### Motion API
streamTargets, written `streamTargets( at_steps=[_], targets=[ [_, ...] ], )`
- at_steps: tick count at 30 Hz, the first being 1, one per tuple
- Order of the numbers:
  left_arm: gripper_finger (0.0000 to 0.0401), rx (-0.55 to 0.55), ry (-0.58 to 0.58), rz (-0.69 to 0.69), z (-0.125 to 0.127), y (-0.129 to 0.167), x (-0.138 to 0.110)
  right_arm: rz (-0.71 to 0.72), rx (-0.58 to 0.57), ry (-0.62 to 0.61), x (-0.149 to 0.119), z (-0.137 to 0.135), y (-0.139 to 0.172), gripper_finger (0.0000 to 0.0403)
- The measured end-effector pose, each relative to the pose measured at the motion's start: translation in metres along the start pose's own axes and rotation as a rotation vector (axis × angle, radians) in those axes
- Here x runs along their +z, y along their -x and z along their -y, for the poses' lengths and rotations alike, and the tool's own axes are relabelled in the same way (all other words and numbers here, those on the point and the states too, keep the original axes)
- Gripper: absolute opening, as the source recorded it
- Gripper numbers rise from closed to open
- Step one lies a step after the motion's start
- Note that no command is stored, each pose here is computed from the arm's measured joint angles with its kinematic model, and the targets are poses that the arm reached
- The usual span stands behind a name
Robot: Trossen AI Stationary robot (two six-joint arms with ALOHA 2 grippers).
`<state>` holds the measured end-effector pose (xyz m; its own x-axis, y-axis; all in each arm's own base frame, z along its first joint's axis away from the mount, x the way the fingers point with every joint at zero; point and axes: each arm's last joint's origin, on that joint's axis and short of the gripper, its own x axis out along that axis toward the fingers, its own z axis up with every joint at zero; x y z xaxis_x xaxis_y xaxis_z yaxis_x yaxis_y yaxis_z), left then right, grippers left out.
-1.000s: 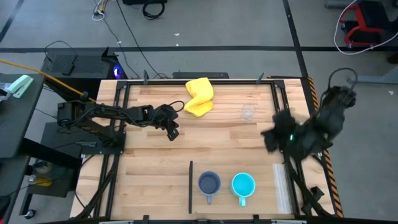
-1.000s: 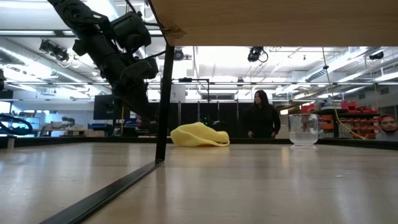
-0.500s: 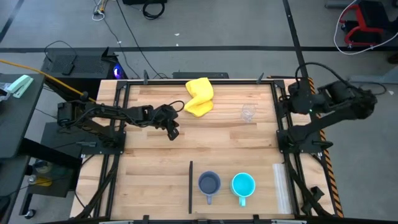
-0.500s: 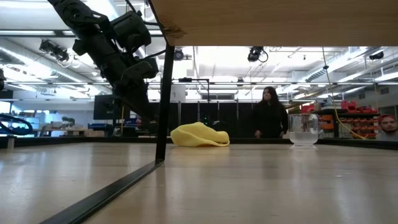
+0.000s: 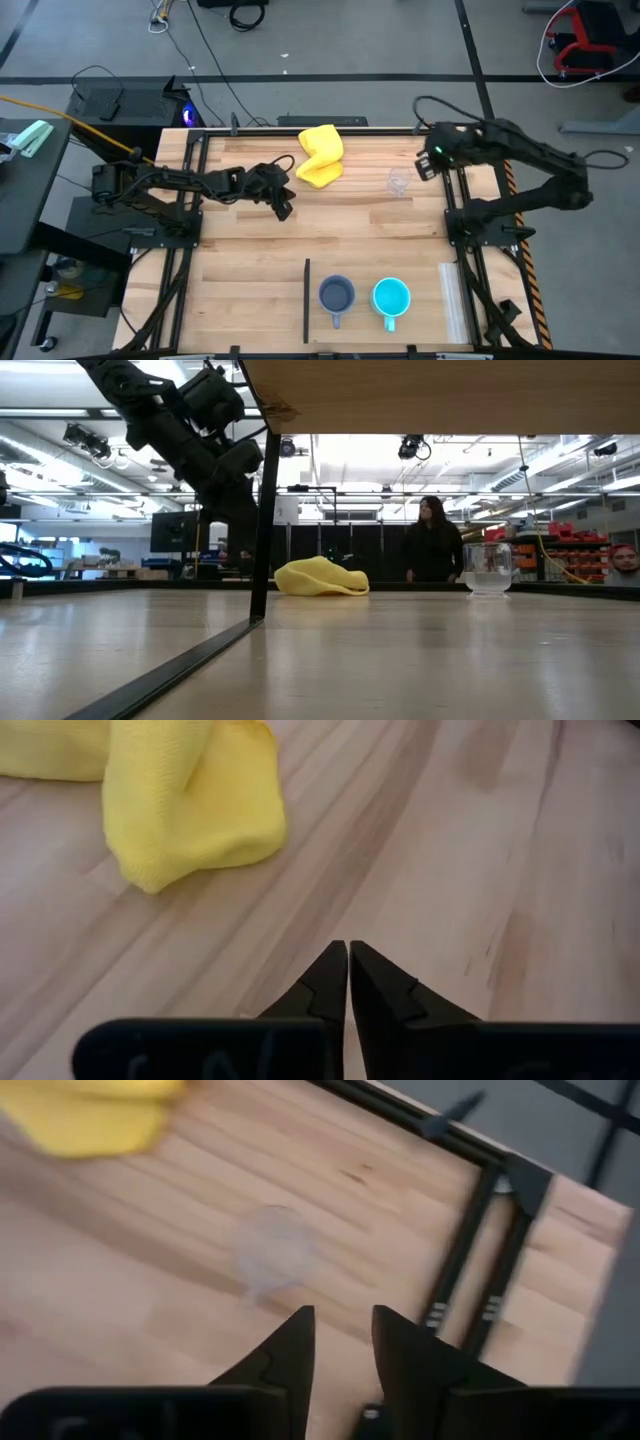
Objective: Stack small to large cups/mugs on shelf
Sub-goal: Put the transparent mug on the shelf
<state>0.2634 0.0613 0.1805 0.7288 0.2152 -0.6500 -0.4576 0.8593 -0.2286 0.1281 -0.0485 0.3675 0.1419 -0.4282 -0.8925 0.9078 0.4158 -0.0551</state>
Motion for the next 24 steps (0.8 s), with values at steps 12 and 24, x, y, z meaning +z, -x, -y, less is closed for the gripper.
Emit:
streamTargets(
  at_steps=[12,24],
  targets=[
    [0.0015,0.016,-0.035,-0.03,-0.005,0.0,-0.002,-0.179,0.026,0.014,0.043,0.01,-0.09,0.0091],
    [0.0026,0.027,-0.004,-0.058,-0.006,0.0,-0.004,-0.278,0.11,-0.016,0.028,0.022,-0.134,0.0091]
  ],
)
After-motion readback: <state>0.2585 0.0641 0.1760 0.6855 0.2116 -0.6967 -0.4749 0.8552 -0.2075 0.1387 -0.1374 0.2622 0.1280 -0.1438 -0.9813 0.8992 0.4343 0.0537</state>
